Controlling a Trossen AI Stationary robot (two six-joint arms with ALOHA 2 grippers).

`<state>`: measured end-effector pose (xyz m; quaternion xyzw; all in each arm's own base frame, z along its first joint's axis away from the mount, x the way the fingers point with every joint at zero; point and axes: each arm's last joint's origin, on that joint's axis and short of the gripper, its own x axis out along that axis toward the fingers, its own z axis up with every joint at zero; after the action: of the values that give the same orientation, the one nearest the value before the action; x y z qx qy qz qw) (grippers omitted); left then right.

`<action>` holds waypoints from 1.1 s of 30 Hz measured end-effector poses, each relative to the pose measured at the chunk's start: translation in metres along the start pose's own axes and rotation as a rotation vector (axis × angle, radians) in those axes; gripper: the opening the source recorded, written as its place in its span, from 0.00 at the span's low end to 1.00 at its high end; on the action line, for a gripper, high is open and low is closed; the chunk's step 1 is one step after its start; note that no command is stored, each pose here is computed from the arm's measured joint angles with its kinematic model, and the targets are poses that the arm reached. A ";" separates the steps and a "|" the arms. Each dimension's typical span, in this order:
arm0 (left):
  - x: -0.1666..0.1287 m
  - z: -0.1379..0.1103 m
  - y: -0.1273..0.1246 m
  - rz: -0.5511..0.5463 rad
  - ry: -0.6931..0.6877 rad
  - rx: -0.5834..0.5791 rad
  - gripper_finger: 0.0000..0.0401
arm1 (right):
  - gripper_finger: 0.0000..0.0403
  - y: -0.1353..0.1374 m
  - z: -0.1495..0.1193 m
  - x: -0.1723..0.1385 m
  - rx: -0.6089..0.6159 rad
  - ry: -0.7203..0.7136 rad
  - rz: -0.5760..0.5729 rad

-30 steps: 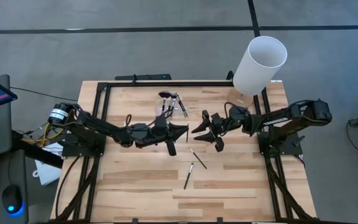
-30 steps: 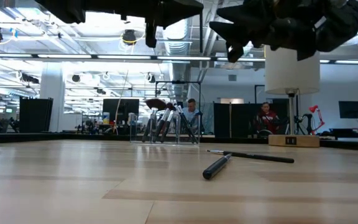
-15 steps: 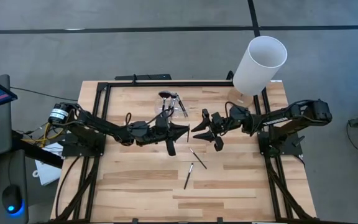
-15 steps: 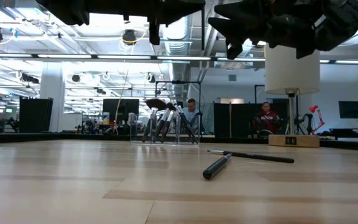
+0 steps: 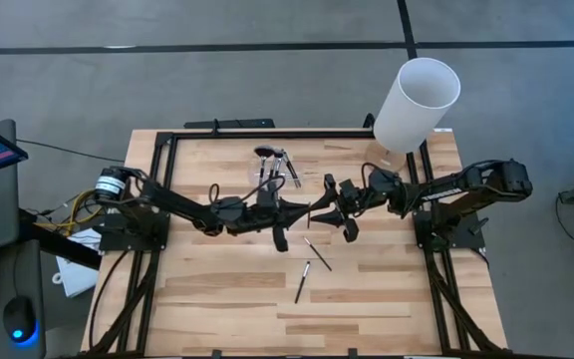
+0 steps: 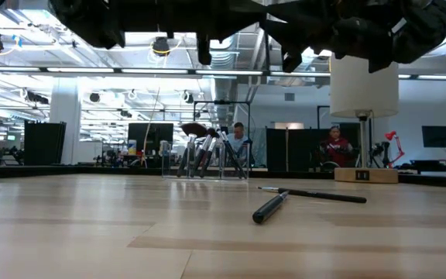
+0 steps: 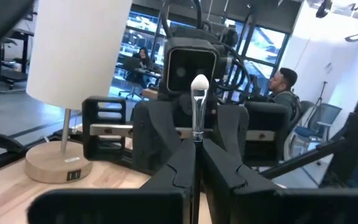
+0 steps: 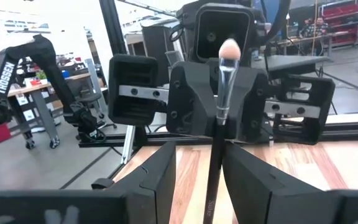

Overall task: Pick & Place Makeup Supplies
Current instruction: Put the makeup brush into the transparent organizer

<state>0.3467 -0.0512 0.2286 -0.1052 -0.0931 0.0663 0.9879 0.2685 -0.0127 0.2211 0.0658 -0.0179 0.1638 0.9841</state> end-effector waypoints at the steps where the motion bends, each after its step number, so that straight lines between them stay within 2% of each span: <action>1: 0.002 -0.001 0.001 0.003 -0.006 -0.001 0.04 | 0.30 0.000 0.000 0.000 0.001 0.004 -0.001; 11: 0.004 0.002 0.004 -0.019 -0.023 -0.005 0.04 | 0.28 -0.001 -0.003 0.000 -0.006 0.028 -0.004; 15: 0.004 0.001 0.004 -0.022 -0.022 -0.009 0.04 | 0.21 -0.001 -0.003 0.000 -0.015 0.028 -0.005; 21: 0.004 0.001 0.003 -0.038 -0.015 -0.011 0.04 | 0.03 -0.001 -0.003 0.000 -0.040 0.027 -0.012; 26: 0.004 0.001 0.003 -0.046 -0.005 -0.026 0.04 | 0.04 -0.002 -0.003 0.000 -0.047 0.030 -0.034; 30: 0.004 0.000 0.003 -0.045 0.000 -0.047 0.10 | 0.02 -0.004 -0.003 -0.001 -0.051 0.030 -0.044; 33: 0.004 -0.002 0.004 -0.037 0.015 -0.059 0.20 | 0.02 -0.008 -0.002 -0.003 -0.053 0.026 -0.070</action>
<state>0.3504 -0.0472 0.2268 -0.1328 -0.0894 0.0444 0.9861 0.2686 -0.0204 0.2177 0.0381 -0.0073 0.1297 0.9908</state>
